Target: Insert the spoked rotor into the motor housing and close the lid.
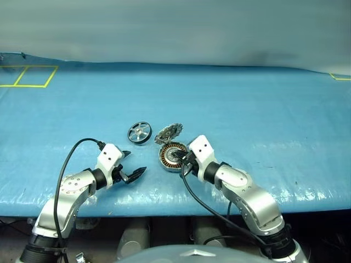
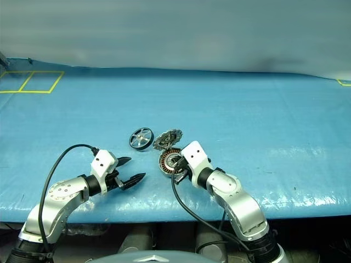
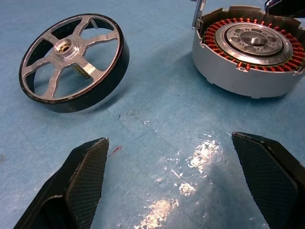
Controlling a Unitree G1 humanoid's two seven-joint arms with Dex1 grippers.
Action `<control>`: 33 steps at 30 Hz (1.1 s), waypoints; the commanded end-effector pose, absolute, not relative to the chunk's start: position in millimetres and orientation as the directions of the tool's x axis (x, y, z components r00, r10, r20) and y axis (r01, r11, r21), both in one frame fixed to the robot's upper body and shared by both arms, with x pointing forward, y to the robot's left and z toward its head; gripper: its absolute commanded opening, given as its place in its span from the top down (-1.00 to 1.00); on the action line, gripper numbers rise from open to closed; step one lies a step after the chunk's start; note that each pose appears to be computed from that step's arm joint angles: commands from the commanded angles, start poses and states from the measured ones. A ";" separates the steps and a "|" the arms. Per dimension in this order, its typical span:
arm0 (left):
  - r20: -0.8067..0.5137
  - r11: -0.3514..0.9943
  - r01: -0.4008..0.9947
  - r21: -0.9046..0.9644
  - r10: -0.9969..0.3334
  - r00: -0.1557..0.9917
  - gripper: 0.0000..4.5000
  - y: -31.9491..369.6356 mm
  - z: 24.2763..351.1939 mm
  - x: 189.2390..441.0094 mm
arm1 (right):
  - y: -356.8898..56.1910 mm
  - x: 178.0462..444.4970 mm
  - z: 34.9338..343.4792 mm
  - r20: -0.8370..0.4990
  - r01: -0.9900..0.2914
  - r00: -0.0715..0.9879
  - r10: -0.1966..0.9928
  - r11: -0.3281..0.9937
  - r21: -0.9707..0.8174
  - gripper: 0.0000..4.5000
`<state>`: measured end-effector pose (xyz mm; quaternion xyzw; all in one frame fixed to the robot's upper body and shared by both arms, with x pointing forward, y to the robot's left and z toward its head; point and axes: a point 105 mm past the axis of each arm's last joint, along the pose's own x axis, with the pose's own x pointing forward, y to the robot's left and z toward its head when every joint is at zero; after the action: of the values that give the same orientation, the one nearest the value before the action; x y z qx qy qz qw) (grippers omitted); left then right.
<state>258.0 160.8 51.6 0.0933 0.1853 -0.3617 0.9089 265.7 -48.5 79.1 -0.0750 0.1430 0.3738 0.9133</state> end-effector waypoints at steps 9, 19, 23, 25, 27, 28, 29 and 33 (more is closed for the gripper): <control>-0.364 0.711 0.701 0.062 -0.638 0.679 -1.00 156.2 62.4 258.5 | -41.1 272.2 92.7 -0.307 -0.711 0.686 0.659 0.697 -0.093 0.98; -0.360 0.717 0.694 0.063 -0.633 0.686 -1.00 157.0 62.7 258.4 | -41.5 276.1 82.7 -0.341 -0.707 0.683 0.646 0.701 -0.089 0.98; -0.360 0.718 0.693 0.064 -0.631 0.687 -1.00 157.4 62.8 258.4 | -41.7 276.9 79.7 -0.350 -0.707 0.681 0.643 0.702 -0.086 0.98; -0.360 0.719 0.692 0.064 -0.630 0.688 -1.00 157.7 62.8 258.5 | -41.1 276.6 79.0 -0.352 -0.711 0.677 0.647 0.699 -0.083 0.98; -0.361 0.719 0.692 0.065 -0.629 0.688 -1.00 158.0 62.8 258.6 | -40.6 276.2 78.7 -0.352 -0.713 0.674 0.649 0.696 -0.081 0.98; -0.361 0.719 0.692 0.065 -0.629 0.688 -1.00 158.0 62.9 258.6 | -40.2 275.7 78.5 -0.352 -0.716 0.672 0.652 0.694 -0.080 0.98; -0.360 0.719 0.692 0.064 -0.629 0.688 -1.00 158.1 63.0 258.7 | -39.8 275.3 78.4 -0.353 -0.718 0.669 0.654 0.692 -0.079 0.98; -0.361 0.718 0.693 0.065 -0.630 0.687 -1.00 158.2 62.9 258.8 | -38.5 273.6 77.3 -0.355 -0.727 0.659 0.663 0.683 -0.075 0.98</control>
<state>256.7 159.9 49.8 0.0873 0.1863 -0.3602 0.9099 274.4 -43.9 68.2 -0.1067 0.1723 0.3729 0.9055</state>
